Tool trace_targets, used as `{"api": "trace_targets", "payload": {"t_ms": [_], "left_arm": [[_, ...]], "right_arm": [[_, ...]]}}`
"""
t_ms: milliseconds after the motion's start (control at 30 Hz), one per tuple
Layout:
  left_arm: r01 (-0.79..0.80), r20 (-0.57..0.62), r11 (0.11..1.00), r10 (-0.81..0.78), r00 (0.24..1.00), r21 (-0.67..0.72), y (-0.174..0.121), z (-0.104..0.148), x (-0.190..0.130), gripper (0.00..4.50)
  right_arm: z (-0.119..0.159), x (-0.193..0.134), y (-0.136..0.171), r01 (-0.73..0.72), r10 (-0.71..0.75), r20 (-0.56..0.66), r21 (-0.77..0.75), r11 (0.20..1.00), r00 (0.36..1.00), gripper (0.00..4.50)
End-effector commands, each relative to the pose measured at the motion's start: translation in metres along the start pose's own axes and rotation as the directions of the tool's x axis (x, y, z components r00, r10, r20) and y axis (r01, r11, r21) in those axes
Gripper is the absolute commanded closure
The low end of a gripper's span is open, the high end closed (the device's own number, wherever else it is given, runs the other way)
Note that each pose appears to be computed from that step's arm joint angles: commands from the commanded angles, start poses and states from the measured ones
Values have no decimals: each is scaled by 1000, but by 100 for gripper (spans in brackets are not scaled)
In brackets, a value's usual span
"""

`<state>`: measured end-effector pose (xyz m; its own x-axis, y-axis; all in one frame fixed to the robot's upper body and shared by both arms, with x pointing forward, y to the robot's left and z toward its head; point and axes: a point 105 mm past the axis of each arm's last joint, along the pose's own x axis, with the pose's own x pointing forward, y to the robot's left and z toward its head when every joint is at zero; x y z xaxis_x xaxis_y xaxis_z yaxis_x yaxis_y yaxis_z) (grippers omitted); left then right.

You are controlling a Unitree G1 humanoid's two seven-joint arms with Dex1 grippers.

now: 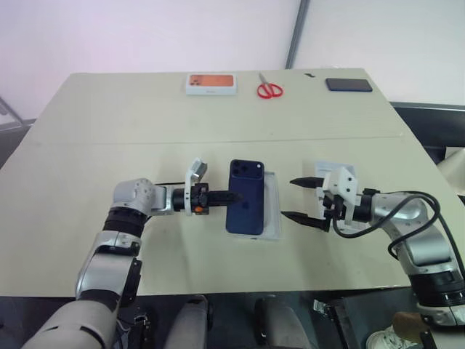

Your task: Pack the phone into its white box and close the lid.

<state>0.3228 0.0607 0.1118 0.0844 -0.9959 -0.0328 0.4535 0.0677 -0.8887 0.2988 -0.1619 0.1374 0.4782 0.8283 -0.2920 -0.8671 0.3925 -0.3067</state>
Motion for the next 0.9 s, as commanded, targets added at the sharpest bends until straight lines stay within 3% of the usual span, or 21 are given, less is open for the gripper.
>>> {"api": "trace_targets", "payload": {"t_ms": [33,200,333,500,900], "left_arm": [[22,-1,998,-22,1000,61,-11,8,9,450],[-2,28,998,1,1000,68,-8,13,15,450],[-27,62,996,22,998,82,-5,20,18,264],[-33,13,995,32,999,89,-4,12,25,18],[-46,-6,965,49,999,256,-24,17,-1,3]], "right_arm": [[9,1,-2,5,-4,19,-46,999,1000,14],[8,3,-3,5,-4,14,-50,999,1000,14],[5,3,-3,4,-4,4,-55,998,1000,0],[7,5,-4,3,-3,11,-59,998,1000,0],[9,12,-3,-11,12,23,-62,998,1000,0]]}}
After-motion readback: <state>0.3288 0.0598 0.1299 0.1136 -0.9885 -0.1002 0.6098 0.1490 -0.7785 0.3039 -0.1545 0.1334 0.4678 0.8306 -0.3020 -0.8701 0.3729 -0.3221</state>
